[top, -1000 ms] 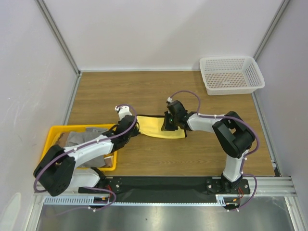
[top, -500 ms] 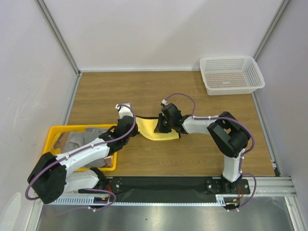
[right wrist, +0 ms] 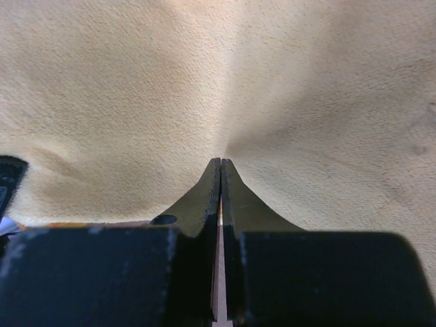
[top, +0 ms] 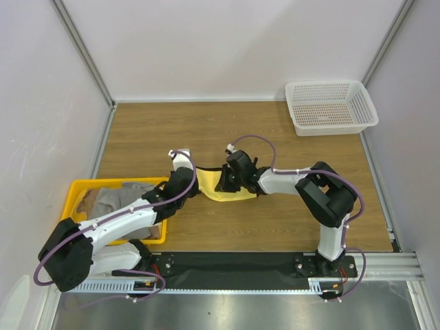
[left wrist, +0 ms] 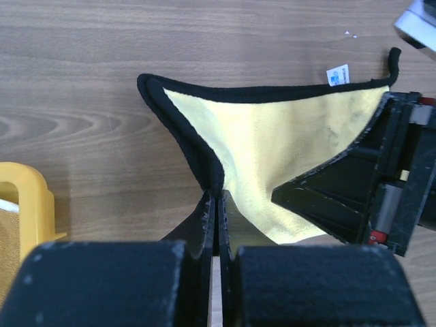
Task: Fold and stack the towels
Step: Fold the towel
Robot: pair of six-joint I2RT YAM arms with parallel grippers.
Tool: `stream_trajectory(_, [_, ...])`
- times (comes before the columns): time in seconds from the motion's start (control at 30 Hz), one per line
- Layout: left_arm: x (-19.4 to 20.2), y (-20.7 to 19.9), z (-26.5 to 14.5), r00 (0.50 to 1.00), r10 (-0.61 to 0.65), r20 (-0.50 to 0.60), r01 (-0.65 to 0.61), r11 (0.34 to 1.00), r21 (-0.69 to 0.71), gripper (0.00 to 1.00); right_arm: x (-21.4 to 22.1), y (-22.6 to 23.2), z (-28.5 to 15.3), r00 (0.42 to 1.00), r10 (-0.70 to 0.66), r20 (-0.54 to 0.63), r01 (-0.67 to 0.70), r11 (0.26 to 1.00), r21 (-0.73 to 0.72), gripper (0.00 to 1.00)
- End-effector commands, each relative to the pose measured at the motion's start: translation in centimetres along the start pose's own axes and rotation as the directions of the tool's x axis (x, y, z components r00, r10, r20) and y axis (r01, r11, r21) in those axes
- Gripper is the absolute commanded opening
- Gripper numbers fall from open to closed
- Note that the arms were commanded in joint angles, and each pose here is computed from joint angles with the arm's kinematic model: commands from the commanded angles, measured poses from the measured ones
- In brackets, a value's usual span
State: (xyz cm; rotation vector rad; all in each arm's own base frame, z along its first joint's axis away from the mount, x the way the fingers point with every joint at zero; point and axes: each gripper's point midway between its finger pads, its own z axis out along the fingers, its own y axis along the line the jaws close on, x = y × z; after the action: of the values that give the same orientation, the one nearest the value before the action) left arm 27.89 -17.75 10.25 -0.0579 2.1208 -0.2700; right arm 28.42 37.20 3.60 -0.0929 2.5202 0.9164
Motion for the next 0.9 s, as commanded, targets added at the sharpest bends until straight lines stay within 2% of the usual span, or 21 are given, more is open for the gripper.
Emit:
stream_trajectory(0.0, [-2.0, -1.3, -0.9, 0.998, 0.021, 0.056, -0.024, 0.998, 0.053, 0.00, 0.2, -0.2, 0.9, 1.000, 0.005, 0.017, -0.005, 1.000, 0.003, 0.00])
stream_trajectory(0.3, [-3.6, -2.0, -1.8, 0.994, 0.042, 0.100, -0.051, 0.994, 0.093, 0.00, 1.1, 0.5, 2.4, 1.000, -0.001, 0.012, 0.001, 1.000, 0.011, 0.00])
stream_trajectory(0.53, [-2.9, -3.9, -2.4, 0.991, 0.070, 0.114, -0.094, 0.971, 0.220, 0.00, 0.4, 1.5, 3.1, 1.000, 0.008, 0.025, -0.009, 1.000, 0.011, 0.00])
stream_trajectory(0.73, [-2.1, -5.1, -2.1, 0.987, 0.125, 0.106, -0.147, 0.959, 0.242, 0.00, -3.8, 2.4, -0.4, 0.993, -0.018, 0.113, 0.016, 1.000, 0.023, 0.00])
stream_trajectory(0.87, [-1.8, -4.9, -1.7, 0.984, 0.147, 0.103, -0.166, 0.963, 0.212, 0.00, -6.6, 0.6, -3.8, 0.978, -0.062, 0.199, 0.033, 0.989, 0.147, 0.00])
